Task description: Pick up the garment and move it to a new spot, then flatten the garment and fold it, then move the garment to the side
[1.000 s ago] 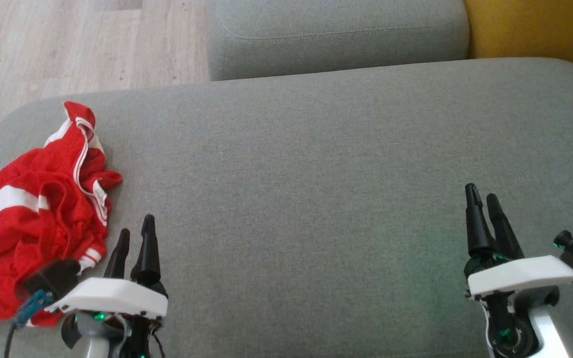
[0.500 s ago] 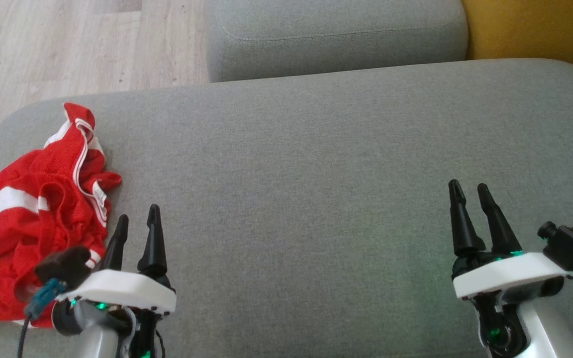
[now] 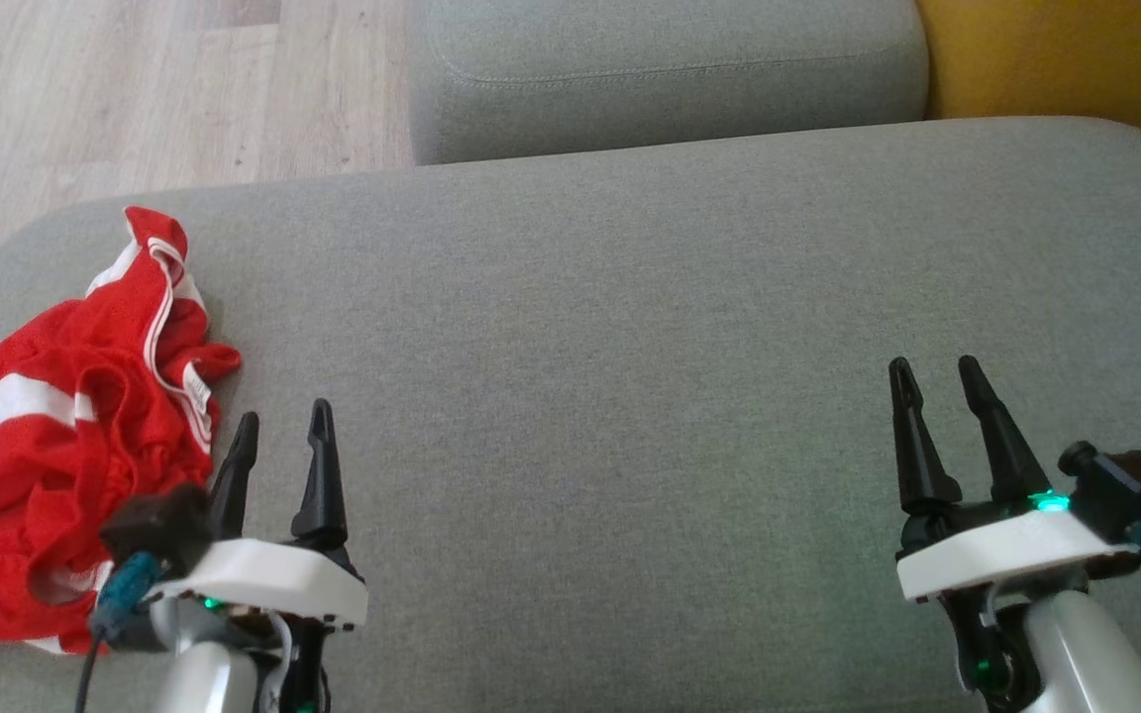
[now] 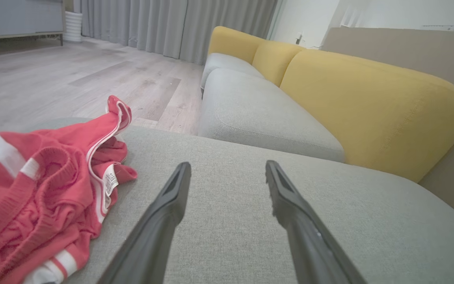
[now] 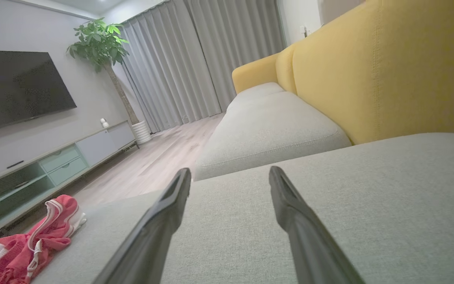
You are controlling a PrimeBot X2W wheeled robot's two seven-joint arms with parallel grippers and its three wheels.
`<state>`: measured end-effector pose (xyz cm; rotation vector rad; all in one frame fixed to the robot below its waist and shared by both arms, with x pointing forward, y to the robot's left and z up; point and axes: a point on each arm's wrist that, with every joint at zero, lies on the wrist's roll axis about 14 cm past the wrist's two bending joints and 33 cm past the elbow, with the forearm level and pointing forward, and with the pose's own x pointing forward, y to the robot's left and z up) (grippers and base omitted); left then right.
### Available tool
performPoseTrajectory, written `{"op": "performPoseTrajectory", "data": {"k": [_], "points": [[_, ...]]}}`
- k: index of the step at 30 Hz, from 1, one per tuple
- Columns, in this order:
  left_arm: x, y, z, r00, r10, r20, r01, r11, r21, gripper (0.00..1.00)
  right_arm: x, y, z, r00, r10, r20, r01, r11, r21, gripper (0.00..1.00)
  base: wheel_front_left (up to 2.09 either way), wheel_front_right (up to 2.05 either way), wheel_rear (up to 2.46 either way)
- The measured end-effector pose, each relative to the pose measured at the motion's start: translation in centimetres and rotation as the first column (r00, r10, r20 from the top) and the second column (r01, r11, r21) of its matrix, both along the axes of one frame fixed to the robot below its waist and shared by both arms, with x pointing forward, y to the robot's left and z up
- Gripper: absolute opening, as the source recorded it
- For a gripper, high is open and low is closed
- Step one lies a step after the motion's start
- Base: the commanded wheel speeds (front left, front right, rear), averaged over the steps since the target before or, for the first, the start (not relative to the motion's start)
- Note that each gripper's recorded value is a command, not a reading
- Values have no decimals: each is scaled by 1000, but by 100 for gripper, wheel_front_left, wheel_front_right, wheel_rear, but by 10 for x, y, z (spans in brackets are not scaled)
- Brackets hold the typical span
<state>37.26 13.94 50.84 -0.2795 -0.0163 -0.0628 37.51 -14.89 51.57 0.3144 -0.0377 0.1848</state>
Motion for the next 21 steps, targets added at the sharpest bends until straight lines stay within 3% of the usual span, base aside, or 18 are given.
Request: {"op": "performPoseTrajectory", "data": {"k": [21], "points": [[0,-6,24,991,-28,133,-2,975,222,100,-1,11,20,991,30,130,-1,976,-216,100,0,0,0]]}}
